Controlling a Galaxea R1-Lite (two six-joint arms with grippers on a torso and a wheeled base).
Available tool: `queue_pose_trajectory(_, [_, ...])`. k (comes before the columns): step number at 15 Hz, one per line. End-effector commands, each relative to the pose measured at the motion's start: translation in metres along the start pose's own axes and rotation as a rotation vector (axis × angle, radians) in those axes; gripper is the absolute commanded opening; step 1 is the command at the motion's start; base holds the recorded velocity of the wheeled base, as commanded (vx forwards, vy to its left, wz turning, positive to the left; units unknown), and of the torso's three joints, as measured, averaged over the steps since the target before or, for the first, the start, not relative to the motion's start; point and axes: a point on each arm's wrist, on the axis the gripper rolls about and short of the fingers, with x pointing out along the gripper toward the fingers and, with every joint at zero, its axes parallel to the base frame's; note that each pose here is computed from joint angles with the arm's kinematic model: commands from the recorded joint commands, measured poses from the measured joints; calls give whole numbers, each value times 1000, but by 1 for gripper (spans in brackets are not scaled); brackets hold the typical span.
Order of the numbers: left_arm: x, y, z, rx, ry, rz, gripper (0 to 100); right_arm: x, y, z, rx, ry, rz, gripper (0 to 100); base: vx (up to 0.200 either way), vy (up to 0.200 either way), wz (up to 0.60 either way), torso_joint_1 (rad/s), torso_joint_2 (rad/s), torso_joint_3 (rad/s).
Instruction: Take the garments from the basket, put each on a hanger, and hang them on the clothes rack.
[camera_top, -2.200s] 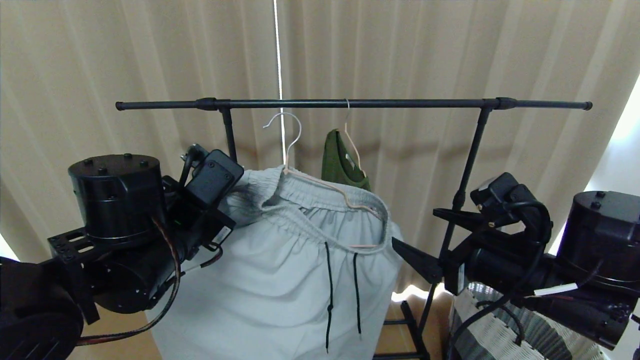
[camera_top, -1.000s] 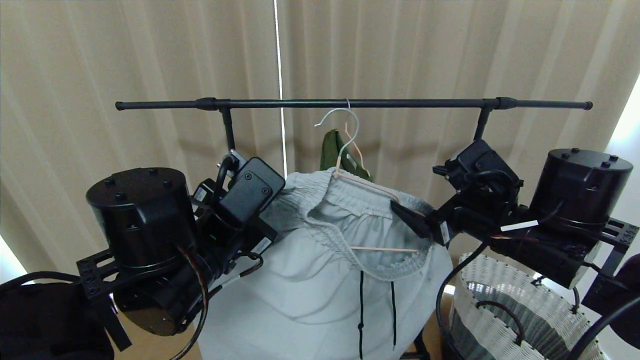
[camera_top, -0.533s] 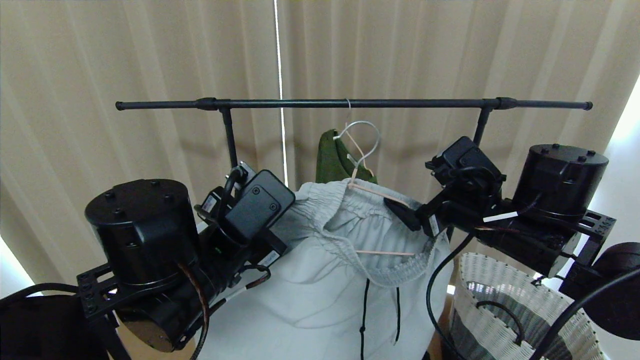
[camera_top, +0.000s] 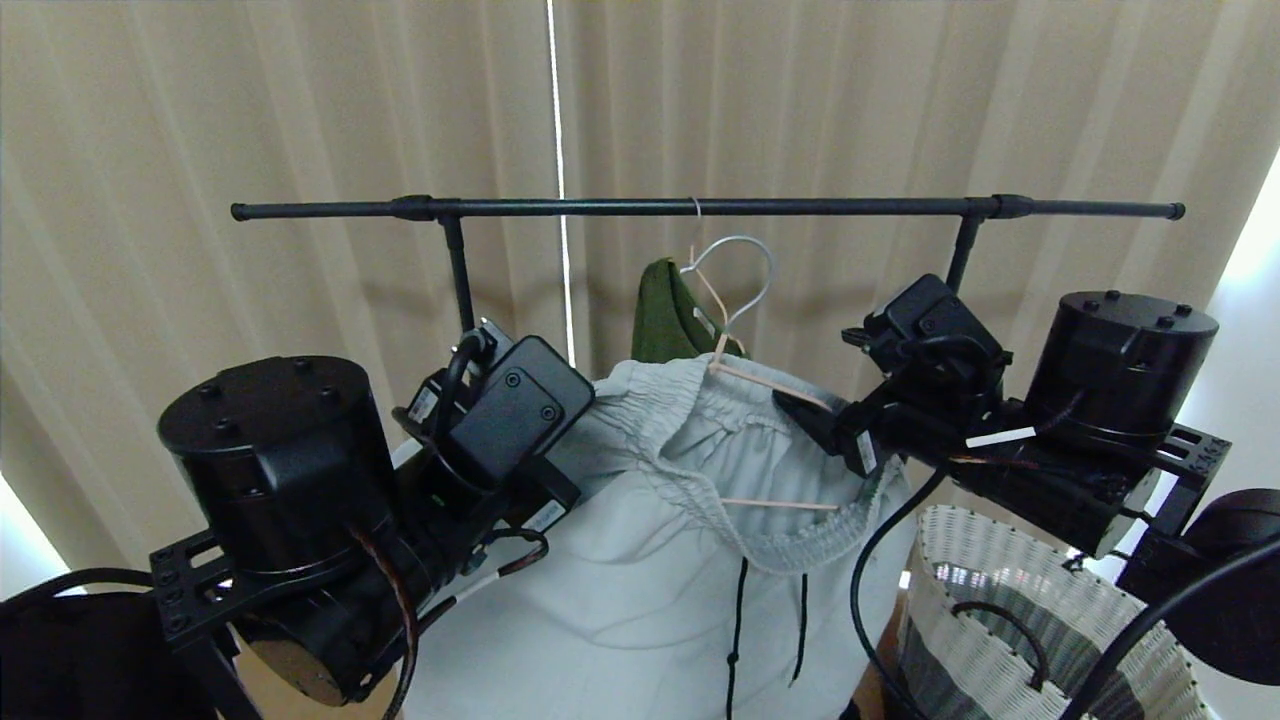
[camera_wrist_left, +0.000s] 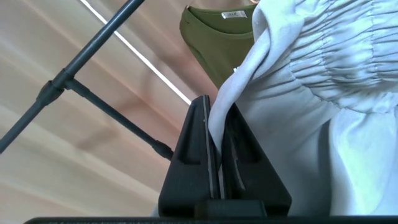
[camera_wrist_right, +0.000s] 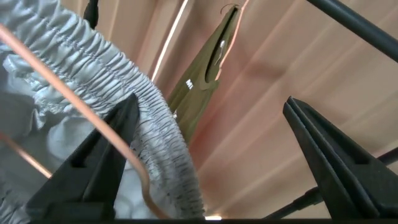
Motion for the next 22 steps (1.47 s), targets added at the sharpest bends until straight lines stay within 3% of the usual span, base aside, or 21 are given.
queue_pose_trajectory(1, [0,1,0,-2,0,4,0,-2,0,1,0,-4,-2,0,0,0,0,0,0,0])
queue_pose_trajectory(11, [3,4,-2,-6,8,16,0,-10,-2,6,2,-23,-4,0,0,0,0,0,0,0])
queue_pose_trajectory(12, [3,4,-2,-10,11,18,100,-12,-3,8,3,-29,-9,0,0,0,0,0,0,0])
queue_pose_trajectory(18, [-13,4,-8,-52,-8,2,100,-23,-14,4,10,-14,-52,0,0,0,0,0,0,0])
queue_pose_trajectory(22, [-37,6,-20,-91,-24,-53,100,-32,-34,5,25,-21,-128,0,0,0,0,0,0,0])
